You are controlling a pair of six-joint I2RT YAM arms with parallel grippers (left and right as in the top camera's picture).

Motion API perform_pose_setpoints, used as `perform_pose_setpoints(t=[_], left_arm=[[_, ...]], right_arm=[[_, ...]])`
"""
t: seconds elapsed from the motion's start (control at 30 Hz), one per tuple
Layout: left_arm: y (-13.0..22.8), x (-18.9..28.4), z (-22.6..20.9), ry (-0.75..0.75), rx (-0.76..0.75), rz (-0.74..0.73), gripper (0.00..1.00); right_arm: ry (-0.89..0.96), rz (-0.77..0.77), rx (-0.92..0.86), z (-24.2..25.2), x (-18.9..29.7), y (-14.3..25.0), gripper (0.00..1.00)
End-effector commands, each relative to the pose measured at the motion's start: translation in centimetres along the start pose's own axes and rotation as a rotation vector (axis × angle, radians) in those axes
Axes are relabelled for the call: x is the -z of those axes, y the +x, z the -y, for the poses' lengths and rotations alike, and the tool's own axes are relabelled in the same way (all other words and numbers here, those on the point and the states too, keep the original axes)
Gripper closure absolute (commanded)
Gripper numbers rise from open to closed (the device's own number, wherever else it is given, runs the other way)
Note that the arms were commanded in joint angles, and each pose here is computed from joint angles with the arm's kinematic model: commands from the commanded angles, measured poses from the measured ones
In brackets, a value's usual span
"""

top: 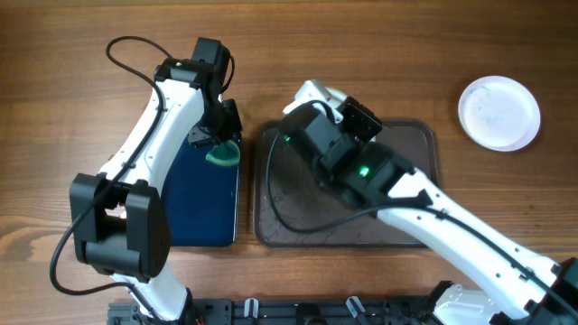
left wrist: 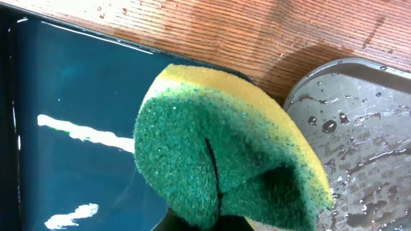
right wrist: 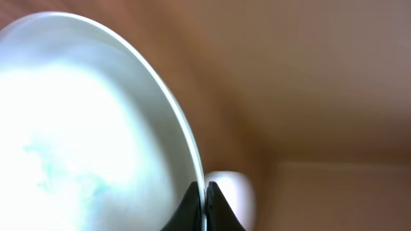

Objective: Clean dirty plates on tray and stack at the side
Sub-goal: 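Carry the plate right and stack it on the other plates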

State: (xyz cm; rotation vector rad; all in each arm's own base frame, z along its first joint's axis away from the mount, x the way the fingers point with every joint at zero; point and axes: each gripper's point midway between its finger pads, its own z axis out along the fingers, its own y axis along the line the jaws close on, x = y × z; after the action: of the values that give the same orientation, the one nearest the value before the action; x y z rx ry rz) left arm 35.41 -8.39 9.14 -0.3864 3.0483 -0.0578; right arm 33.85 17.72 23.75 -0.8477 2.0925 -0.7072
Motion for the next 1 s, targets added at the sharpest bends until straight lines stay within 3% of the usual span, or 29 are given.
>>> perform_pose_setpoints(t=[0.0,0.03,0.1,0.2,0.27,0.33,0.4,0.5,0.57,0.77,0.87,0.97], left_arm=[[-0.3,0.6,-0.1,0.0,-0.011,0.021,0.96],[-0.3,0.6,-0.1,0.0,-0.011,0.021,0.96],[-0.3,0.6,-0.1,0.0,-0.011,0.021,0.96],[-0.3,0.6,-0.1,-0.001,-0.011,0.02,0.96],[-0.3,0.6,-0.1,-0.001,-0.011,0.02,0.96],[-0.3,0.6,-0.1,0.0,-0.011,0.02,0.96],[-0.3,0.6,-0.1,0.0,-0.011,0.02,0.96],[-0.2,0.6,0.0,0.006,-0.01,0.017,0.96],[-0.2,0.6,0.0,0.006,-0.01,0.017,0.96],[-0.3,0.6,0.1,0.006,-0.011,0.017,0.96],[-0.3,0.6,0.1,0.006,-0.011,0.017,0.96],[-0.3,0.6,0.1,0.006,-0.011,0.017,0.96]], right_arm=[[-0.548,-0.135,-0.708,-6.5,0.1,-0.1,0.96],[-0.581,-0.176,-0.799,-6.4,-0.1,0.2,0.96],[-0.471,-0.278,-0.959,-4.3,-1.8,2.6,0.96],[-0.063,-0.457,-1.025,1.0,-3.4,10.4,0.96],[0.202,-0.63,-1.011,4.5,-2.0,16.8,0.96],[0.19,-0.777,-1.048,4.0,-0.8,19.5,0.95],[0.019,-0.872,-1.091,1.3,-0.2,19.3,0.96],[-0.427,-0.809,-1.019,-3.3,-0.1,14.6,0.96],[-0.522,-0.743,-1.063,-3.9,-0.6,12.4,0.96],[-0.191,-0.481,-1.327,3.2,-6.8,10.7,0.96],[-0.125,-0.522,-1.444,5.9,-9.5,13.8,0.96],[-0.031,-0.642,-1.545,8.3,-12.3,19.8,0.96]])
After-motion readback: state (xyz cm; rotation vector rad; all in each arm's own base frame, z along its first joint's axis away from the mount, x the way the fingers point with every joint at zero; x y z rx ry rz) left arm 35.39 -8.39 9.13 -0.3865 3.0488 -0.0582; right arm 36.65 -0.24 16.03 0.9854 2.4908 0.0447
